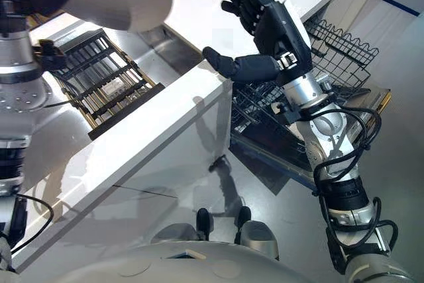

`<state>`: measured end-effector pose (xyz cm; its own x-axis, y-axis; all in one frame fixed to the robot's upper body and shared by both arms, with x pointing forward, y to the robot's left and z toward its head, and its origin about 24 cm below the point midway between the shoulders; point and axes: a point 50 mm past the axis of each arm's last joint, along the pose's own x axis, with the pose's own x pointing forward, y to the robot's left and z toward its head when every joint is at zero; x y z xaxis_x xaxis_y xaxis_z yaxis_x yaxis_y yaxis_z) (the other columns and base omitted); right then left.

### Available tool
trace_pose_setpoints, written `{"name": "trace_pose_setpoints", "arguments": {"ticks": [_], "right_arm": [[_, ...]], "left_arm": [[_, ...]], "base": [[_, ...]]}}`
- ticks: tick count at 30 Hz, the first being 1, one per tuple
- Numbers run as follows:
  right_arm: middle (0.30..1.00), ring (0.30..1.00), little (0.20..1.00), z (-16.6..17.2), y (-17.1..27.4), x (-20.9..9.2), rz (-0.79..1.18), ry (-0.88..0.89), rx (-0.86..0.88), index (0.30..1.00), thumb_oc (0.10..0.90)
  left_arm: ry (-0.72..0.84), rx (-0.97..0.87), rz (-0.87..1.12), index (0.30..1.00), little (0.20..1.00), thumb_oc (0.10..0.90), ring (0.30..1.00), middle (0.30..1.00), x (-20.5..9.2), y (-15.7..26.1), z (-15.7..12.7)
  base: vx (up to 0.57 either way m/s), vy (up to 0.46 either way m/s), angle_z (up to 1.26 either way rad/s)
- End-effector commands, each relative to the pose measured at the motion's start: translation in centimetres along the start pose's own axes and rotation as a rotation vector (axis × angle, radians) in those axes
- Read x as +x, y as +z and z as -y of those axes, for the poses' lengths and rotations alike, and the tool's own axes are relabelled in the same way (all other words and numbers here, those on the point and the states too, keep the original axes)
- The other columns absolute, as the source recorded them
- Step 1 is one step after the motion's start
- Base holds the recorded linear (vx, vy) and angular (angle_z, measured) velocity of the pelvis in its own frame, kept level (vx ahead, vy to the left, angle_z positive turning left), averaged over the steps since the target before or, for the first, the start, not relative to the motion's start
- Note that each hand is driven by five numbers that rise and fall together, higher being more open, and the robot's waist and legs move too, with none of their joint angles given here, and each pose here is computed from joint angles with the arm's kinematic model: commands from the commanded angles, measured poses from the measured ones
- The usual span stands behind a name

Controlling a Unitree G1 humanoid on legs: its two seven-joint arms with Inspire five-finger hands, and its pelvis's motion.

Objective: Pick up plates and place into dishwasher.

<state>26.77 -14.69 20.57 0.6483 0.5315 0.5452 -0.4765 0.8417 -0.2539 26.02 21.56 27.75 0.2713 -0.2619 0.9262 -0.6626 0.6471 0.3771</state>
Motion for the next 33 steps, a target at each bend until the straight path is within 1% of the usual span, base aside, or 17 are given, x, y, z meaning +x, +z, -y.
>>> {"name": "trace_pose_setpoints", "arguments": {"ticks": [1, 6, 10, 15, 19, 20, 21, 22, 26, 33], "right_arm": [[0.900, 0.900, 0.900, -1.1, 5.1, 2.4, 0.311, 0.031, -0.012, 0.900, 0.800], [0.900, 0.900, 0.900, -1.6, 5.2, 3.2, 0.340, -0.001, -0.035, 0.900, 0.800], [0.900, 0.900, 0.900, -1.9, 4.7, 3.8, 0.324, -0.034, -0.012, 0.900, 0.800], [0.900, 0.900, 0.900, -2.0, 2.5, 3.5, 0.193, -0.042, 0.060, 0.900, 0.800], [0.900, 0.900, 0.900, -2.4, 0.0, 3.0, 0.052, -0.035, 0.100, 0.900, 0.800], [0.742, 0.742, 0.716, -2.6, -0.9, 2.8, 0.002, -0.036, 0.107, 0.742, 0.616], [0.742, 0.742, 0.716, -2.6, -1.5, 2.6, -0.035, -0.037, 0.114, 0.742, 0.616], [0.300, 0.300, 0.200, -2.7, -2.2, 2.4, -0.069, -0.036, 0.127, 0.300, 0.100], [0.300, 0.300, 0.200, -2.7, -4.3, 1.5, -0.175, -0.052, 0.176, 0.300, 0.100], [0.300, 0.300, 0.200, -2.7, -5.0, 1.1, -0.190, -0.093, 0.192, 0.300, 0.100]], "left_arm": [[0.107, -0.073, 0.043, 0.300, 0.200, 0.100, 0.300, 0.300, 2.2, 0.7, 0.4], [0.090, -0.210, 0.028, 0.300, 0.200, 0.100, 0.300, 0.300, 1.8, 2.4, 2.9], [0.070, -0.298, 0.005, 0.300, 0.200, 0.100, 0.300, 0.300, 1.3, 3.2, 4.4], [0.052, -0.358, 0.003, 0.300, 0.200, 0.100, 0.300, 0.300, 0.2, 3.9, 4.9], [0.028, -0.392, 0.022, 0.300, 0.200, 0.100, 0.300, 0.300, -0.1, 4.7, 5.3], [0.023, -0.397, 0.031, 0.300, 0.200, 0.100, 0.300, 0.300, -0.2, 4.9, 5.4], [0.021, -0.396, 0.040, 0.300, 0.200, 0.100, 0.300, 0.300, -0.3, 5.0, 5.5], [0.017, -0.397, 0.046, 0.300, 0.200, 0.100, 0.300, 0.300, -0.4, 5.2, 5.6], [0.013, -0.395, 0.065, 0.300, 0.200, 0.100, 0.300, 0.300, -0.5, 5.5, 5.6], [0.006, -0.421, 0.049, 0.300, 0.200, 0.100, 0.300, 0.300, -0.6, 5.5, 5.6]], "base": [[-0.03, -0.031, 0.07], [-0.02, -0.020, 0.04], [-0.01, -0.024, 0.01], [0.00, 0.000, 0.00], [0.00, 0.000, 0.00], [0.00, 0.000, 0.00], [0.00, 0.000, 0.00], [0.00, 0.000, 0.00], [0.01, -0.001, 0.06], [0.00, 0.007, 0.07]]}}
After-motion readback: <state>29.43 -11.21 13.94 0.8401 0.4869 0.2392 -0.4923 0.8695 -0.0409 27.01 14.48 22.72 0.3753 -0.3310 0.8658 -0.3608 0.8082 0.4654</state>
